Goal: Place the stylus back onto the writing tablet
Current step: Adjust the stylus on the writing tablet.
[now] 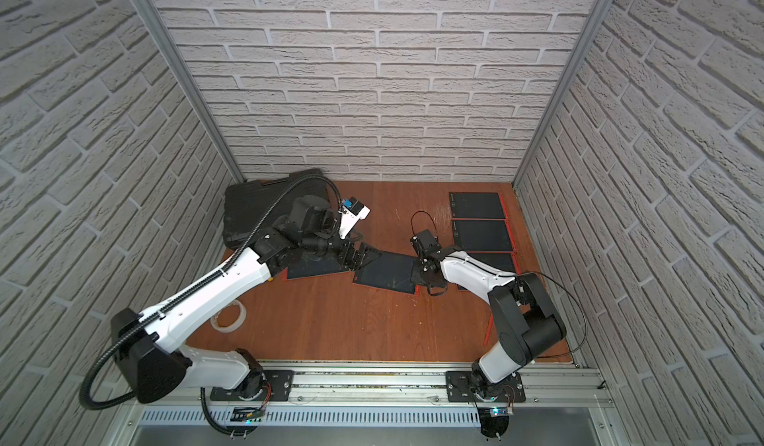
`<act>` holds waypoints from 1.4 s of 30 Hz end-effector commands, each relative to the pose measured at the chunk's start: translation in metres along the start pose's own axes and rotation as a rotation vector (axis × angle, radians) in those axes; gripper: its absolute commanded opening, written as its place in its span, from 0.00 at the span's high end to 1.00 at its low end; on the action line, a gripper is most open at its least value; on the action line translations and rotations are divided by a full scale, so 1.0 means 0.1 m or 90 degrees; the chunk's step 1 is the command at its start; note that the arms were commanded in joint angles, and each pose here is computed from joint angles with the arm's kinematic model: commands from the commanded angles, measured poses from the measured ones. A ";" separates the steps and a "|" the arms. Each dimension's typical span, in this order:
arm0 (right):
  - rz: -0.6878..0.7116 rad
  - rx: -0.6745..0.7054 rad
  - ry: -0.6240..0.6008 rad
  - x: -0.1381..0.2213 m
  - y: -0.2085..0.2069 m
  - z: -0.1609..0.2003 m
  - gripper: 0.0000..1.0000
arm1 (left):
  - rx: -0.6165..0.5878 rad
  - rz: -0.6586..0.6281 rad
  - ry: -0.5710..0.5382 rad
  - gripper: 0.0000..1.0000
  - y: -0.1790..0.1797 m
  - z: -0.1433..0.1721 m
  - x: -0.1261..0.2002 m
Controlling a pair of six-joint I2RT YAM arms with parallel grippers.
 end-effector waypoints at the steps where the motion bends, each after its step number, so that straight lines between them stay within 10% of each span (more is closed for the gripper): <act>1: -0.022 -0.003 -0.010 -0.03 0.09 0.00 0.97 | -0.003 0.012 -0.012 0.02 -0.01 -0.06 0.00; 42: 0.072 0.014 0.041 -0.27 0.12 0.08 0.97 | -0.003 0.015 -0.011 0.02 -0.02 -0.06 0.01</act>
Point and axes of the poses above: each gripper's point midway between its finger pads, its own x axis back along the fingers, its own y axis along the line the jaws close on, z = x × y, the point moved 8 cm from there along x, back along the fingers, and after that the axes turned 8 degrees about x, right-handed, at the moved point
